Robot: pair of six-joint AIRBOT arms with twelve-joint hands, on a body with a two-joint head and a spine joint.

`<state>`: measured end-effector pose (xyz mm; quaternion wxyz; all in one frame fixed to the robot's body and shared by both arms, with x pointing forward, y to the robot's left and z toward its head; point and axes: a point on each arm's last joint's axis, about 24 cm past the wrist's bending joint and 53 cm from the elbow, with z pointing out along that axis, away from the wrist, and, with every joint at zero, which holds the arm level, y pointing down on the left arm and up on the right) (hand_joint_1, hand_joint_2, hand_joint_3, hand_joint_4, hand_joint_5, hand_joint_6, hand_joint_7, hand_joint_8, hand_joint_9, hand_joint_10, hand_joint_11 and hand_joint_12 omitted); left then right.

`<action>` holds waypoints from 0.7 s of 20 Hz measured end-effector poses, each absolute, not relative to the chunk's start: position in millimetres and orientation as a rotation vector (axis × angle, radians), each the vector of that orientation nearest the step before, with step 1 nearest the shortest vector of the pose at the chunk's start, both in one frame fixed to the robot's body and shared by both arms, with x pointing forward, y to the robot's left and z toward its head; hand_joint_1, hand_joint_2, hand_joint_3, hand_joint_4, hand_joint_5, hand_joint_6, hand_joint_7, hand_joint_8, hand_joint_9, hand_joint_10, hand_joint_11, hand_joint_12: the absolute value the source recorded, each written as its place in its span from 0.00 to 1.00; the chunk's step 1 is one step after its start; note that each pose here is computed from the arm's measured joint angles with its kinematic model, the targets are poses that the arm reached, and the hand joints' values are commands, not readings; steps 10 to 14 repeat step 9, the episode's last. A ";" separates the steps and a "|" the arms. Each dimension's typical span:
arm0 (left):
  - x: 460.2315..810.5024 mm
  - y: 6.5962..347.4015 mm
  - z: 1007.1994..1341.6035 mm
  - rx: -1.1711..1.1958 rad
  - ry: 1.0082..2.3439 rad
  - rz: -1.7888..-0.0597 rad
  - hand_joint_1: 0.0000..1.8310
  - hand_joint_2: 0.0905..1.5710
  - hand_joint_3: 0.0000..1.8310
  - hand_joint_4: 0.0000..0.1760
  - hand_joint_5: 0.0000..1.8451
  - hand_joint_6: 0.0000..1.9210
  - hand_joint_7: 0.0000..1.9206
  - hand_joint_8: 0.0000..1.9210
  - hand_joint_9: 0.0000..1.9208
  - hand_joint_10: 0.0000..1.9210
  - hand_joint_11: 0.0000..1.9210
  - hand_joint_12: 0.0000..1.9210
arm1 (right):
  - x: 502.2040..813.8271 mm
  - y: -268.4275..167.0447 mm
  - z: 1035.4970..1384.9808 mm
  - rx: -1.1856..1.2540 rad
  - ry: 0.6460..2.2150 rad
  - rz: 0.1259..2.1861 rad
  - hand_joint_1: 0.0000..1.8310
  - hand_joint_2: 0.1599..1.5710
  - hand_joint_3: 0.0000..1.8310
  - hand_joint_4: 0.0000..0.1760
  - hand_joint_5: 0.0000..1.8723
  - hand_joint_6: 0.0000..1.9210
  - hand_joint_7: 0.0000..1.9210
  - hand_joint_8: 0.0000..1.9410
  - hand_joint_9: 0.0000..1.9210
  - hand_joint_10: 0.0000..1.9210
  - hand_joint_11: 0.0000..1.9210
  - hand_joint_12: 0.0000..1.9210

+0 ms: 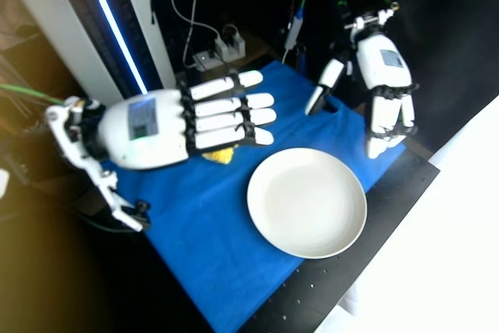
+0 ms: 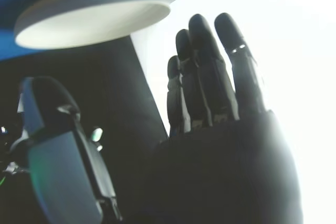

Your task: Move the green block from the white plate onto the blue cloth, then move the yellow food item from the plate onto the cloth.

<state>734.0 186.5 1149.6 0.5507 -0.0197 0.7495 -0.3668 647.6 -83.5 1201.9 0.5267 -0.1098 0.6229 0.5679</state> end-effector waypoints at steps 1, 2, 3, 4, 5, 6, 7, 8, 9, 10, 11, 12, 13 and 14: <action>729.1 188.4 1152.4 -0.046 1.760 -0.874 0.40 0.43 0.00 0.83 0.14 0.00 0.24 0.00 0.27 0.00 0.06 0.39 | 650.6 -87.3 1205.9 -0.246 1.474 1.360 0.29 0.34 0.00 1.00 0.00 0.00 0.00 0.00 0.00 0.00 0.00 0.32; 724.4 190.4 1158.3 -0.046 1.738 -0.886 0.38 0.39 0.00 0.97 0.14 0.00 0.22 0.00 0.25 0.00 0.05 0.41 | 652.6 -90.3 1209.6 -0.233 1.459 1.364 0.26 0.36 0.00 1.00 0.00 0.00 0.00 0.00 0.00 0.00 0.00 0.32; 719.8 190.2 1165.8 -0.049 1.709 -0.910 0.38 0.40 0.00 0.99 0.13 0.00 0.20 0.00 0.23 0.00 0.03 0.45 | 654.6 -91.5 1210.7 -0.232 1.450 1.364 0.25 0.36 0.00 1.00 0.00 0.00 0.00 0.00 0.00 0.00 0.00 0.28; 715.9 189.3 1170.3 -0.045 1.688 -0.928 0.39 0.41 0.00 1.00 0.12 0.00 0.19 0.00 0.21 0.00 0.02 0.47 | 657.2 -91.7 1210.6 -0.221 1.446 1.366 0.24 0.35 0.00 1.00 0.00 0.00 0.00 0.00 0.00 0.00 0.00 0.25; 711.0 187.5 1174.8 -0.045 1.667 -0.952 0.40 0.40 0.00 1.00 0.13 0.00 0.18 0.00 0.21 0.00 0.03 0.51 | 660.4 -90.1 1209.2 -0.206 1.444 1.372 0.26 0.35 0.00 1.00 0.00 0.00 0.00 0.00 0.00 0.00 0.00 0.20; 706.4 185.3 1178.7 -0.037 1.649 -0.971 0.36 0.42 0.01 1.00 0.11 0.00 0.17 0.00 0.20 0.00 0.02 0.51 | 662.4 -89.5 1208.6 -0.196 1.441 1.374 0.27 0.35 0.00 1.00 0.00 0.00 0.00 0.00 0.00 0.00 0.00 0.16; 700.9 183.0 1181.1 -0.033 1.633 -0.989 0.32 0.43 0.00 1.00 0.08 0.00 0.15 0.00 0.19 0.00 0.03 0.48 | 663.4 -89.5 1209.3 -0.183 1.438 1.379 0.27 0.34 0.00 1.00 0.00 0.00 0.00 0.00 0.00 0.00 0.00 0.15; 696.7 181.3 1184.2 -0.021 1.620 -0.997 0.31 0.45 0.00 1.00 0.05 0.00 0.12 0.00 0.15 0.00 0.02 0.44 | 664.6 -92.2 1213.3 -0.167 1.422 1.387 0.26 0.32 0.00 1.00 0.00 0.00 0.00 0.00 0.00 0.00 0.01 0.15; 692.4 180.2 1192.6 -0.020 1.591 -1.016 0.33 0.46 0.00 1.00 0.05 0.00 0.11 0.00 0.14 0.00 0.01 0.37 | 665.7 -98.4 1221.2 -0.134 1.397 1.397 0.27 0.30 0.00 1.00 0.00 0.00 0.00 0.00 0.00 0.00 0.02 0.16; 692.4 180.2 1192.6 -0.020 1.591 -1.016 0.33 0.46 0.00 1.00 0.05 0.00 0.11 0.00 0.14 0.00 0.01 0.37 | 665.7 -98.4 1221.2 -0.134 1.397 1.397 0.27 0.30 0.00 1.00 0.00 0.00 0.00 0.00 0.00 0.00 0.02 0.16; 692.4 180.2 1192.6 -0.020 1.591 -1.016 0.33 0.46 0.00 1.00 0.05 0.00 0.11 0.00 0.14 0.00 0.01 0.37 | 665.7 -98.4 1221.2 -0.134 1.397 1.397 0.27 0.30 0.00 1.00 0.00 0.00 0.00 0.00 0.00 0.00 0.02 0.16; 692.4 180.2 1192.6 -0.020 1.591 -1.016 0.33 0.46 0.00 1.00 0.05 0.00 0.11 0.00 0.14 0.00 0.01 0.37 | 665.7 -98.4 1221.2 -0.134 1.397 1.397 0.27 0.30 0.00 1.00 0.00 0.00 0.00 0.00 0.00 0.00 0.02 0.16; 692.4 180.2 1192.6 -0.020 1.591 -1.016 0.33 0.46 0.00 1.00 0.05 0.00 0.11 0.00 0.14 0.00 0.01 0.37 | 665.7 -98.4 1221.2 -0.134 1.397 1.397 0.27 0.30 0.00 1.00 0.00 0.00 0.00 0.00 0.00 0.00 0.02 0.16; 692.4 180.2 1192.6 -0.020 1.591 -1.016 0.33 0.46 0.00 1.00 0.05 0.00 0.11 0.00 0.14 0.00 0.01 0.37 | 665.7 -98.4 1221.2 -0.134 1.397 1.397 0.27 0.30 0.00 1.00 0.00 0.00 0.00 0.00 0.00 0.00 0.02 0.16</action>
